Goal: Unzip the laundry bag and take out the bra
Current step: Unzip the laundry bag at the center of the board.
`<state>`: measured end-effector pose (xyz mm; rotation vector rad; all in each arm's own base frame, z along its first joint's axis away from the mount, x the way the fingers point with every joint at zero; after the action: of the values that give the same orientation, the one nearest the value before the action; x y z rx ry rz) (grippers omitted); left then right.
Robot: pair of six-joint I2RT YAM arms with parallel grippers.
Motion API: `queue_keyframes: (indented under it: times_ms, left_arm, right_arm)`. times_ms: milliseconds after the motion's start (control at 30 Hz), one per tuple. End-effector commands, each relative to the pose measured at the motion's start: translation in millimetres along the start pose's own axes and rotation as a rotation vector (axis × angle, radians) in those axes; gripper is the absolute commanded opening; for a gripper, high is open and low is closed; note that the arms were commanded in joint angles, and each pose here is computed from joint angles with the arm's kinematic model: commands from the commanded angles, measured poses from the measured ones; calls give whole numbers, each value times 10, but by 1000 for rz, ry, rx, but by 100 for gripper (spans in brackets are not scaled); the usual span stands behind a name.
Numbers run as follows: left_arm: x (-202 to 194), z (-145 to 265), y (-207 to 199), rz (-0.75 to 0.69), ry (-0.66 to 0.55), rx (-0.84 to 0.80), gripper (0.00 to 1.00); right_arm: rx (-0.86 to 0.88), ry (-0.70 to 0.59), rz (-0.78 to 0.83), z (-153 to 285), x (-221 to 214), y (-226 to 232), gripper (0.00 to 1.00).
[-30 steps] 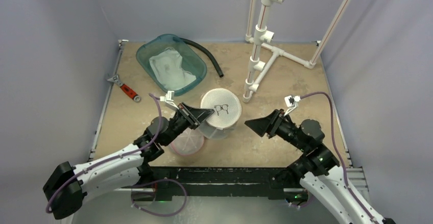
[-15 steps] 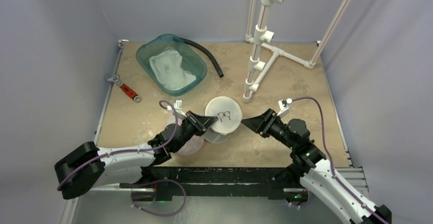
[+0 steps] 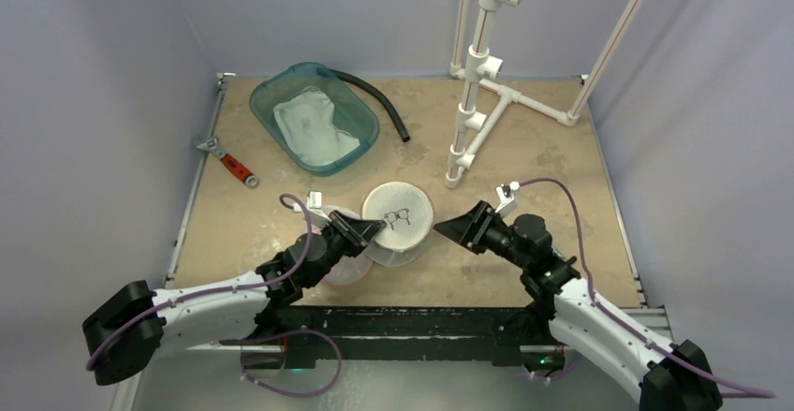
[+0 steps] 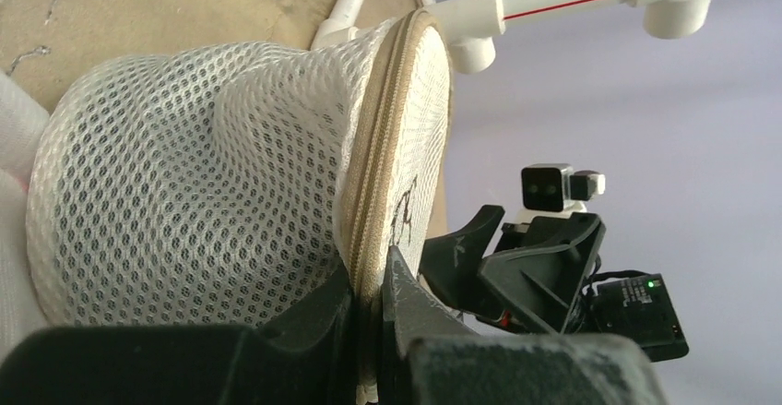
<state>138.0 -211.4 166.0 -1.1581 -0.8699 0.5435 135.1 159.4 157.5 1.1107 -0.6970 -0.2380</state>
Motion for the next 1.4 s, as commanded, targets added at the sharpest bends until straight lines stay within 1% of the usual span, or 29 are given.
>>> queue_keyframes:
  times_ms: [0, 200, 300, 400, 567, 667, 700, 733, 767, 800, 867, 900, 933, 1000, 1067, 1167, 1367]
  left_arm:
    - [-45, -22, -78, 24, 40, 10, 9]
    - [-78, -20, -71, 49, 64, -4, 8]
    - [-63, -12, -116, 59, 61, -20, 8]
    - [-55, -18, -160, 56, 61, -28, 7]
    - [-55, -28, -175, 39, 62, -22, 8]
    - [-45, -18, -165, 31, 56, -13, 13]
    - [-41, -12, -161, 31, 54, -10, 18]
    - [-38, -5, -154, 32, 54, -7, 27]
    - [-39, 5, -150, 35, 57, -2, 40]
    - [-37, 15, -141, 39, 61, 12, 51]
    - [-32, 51, -125, 36, 70, 32, 67]
    - [-29, 76, -113, 38, 76, 44, 79]
    - [-17, 106, -103, 44, 77, 54, 86]
    - [5, 181, -105, 67, 84, 56, 91]
    - [9, 242, -122, 96, 101, 34, 91]
    - [-33, 266, -230, 127, 160, -19, 87]
    - [-212, 112, -401, 107, 304, 24, 76]
  right_arm:
    - [149, -28, 45, -59, 121, 294, 64]
    - [97, 29, 36, -231, 81, 242, 57]
    - [95, 31, 35, -267, 72, 240, 54]
    - [125, 25, 33, -279, 82, 284, 46]
    - [159, 59, 6, -312, 60, 337, 35]
    - [180, 62, 1, -295, 60, 381, 23]
    - [184, 63, 2, -289, 61, 395, 17]
    - [187, 62, 5, -279, 67, 411, 9]
    - [191, 61, 8, -266, 75, 434, 5]
    - [194, 57, 13, -248, 85, 457, 0]
    - [188, 41, 23, -201, 114, 505, 0]
    - [182, 32, 26, -168, 128, 527, 0]
    - [171, 23, 24, -137, 136, 540, 0]
    - [135, 14, 6, -80, 141, 536, 0]
    - [120, 11, -21, -32, 130, 533, 0]
    - [104, -9, -58, 19, 139, 545, 0]
    - [72, -68, -99, 24, 218, 579, 0]
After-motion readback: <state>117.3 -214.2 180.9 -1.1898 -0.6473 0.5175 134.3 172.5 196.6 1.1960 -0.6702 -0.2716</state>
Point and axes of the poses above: each gripper's point midway between its finger pads, its own z axis back along the fingers, its own y axis along the line the jaws close on, x = y × z, the point moved 8 cm from there along z, back along the fingers, and after that the axes turned 2 degrees about z, right-handed, at the moved point
